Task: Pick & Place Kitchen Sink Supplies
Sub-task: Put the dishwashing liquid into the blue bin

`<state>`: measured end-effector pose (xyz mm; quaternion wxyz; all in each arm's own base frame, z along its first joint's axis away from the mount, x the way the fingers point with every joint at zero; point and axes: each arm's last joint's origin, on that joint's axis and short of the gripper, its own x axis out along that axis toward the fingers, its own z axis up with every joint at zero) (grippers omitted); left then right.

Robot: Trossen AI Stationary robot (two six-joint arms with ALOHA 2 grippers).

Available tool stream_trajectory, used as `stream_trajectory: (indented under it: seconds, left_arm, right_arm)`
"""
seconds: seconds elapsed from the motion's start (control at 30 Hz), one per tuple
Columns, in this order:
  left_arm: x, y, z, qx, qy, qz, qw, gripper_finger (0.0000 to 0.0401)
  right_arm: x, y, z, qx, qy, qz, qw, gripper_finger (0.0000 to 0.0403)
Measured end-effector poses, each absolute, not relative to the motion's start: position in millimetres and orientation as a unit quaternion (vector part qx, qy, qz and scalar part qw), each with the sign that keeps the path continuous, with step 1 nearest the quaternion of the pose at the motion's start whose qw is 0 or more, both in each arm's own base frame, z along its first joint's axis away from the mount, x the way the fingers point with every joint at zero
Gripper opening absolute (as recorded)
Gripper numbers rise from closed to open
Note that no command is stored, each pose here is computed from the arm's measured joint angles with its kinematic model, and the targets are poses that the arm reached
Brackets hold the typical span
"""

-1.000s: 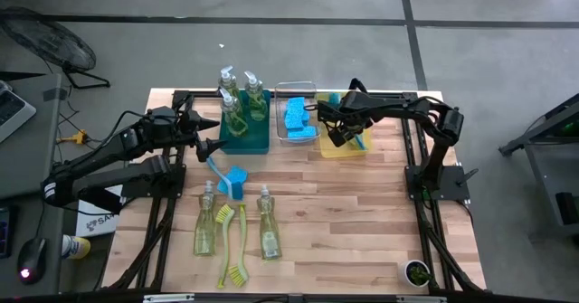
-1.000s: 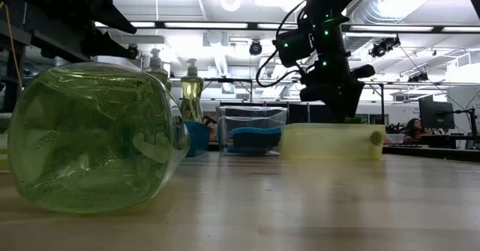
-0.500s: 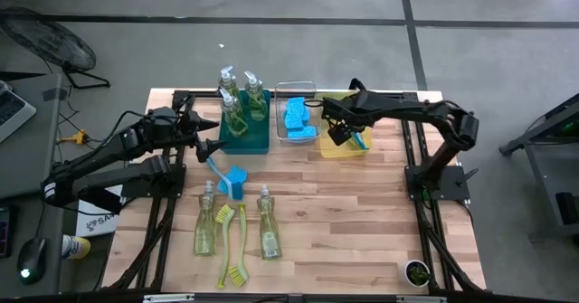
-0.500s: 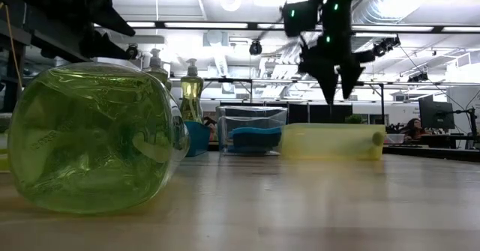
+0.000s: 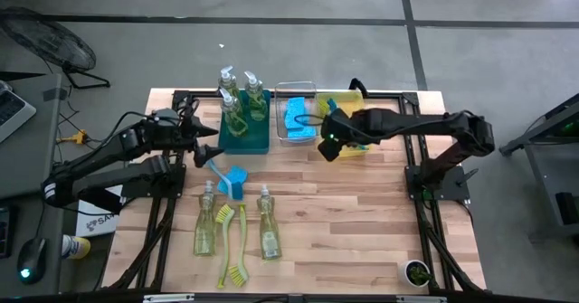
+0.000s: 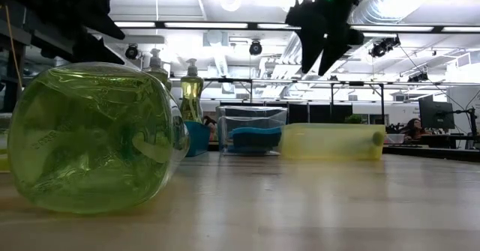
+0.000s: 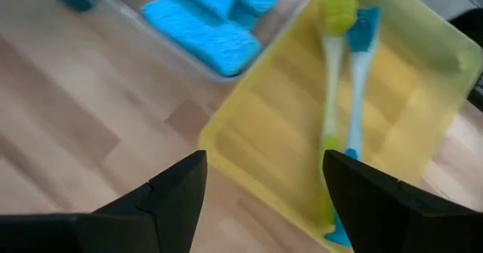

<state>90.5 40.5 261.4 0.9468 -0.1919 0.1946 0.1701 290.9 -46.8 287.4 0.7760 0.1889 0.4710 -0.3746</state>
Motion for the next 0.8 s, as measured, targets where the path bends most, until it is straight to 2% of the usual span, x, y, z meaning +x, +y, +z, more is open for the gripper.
stream_trajectory:
  seconds: [0.17, 0.8]
  left_arm:
    - [85.5, 36.0, 262.3, -0.202, 0.189, 0.142, 0.95, 0.0395]
    - [73.6, 29.9, 260.7, -0.235, 0.186, 0.147, 0.943, 0.0395]
  right_arm:
    - [293.5, -27.4, 287.5, 0.192, 0.466, -0.363, 0.784, 0.0259]
    - [296.2, 10.5, 288.3, 0.213, 0.443, -0.35, 0.798, 0.0259]
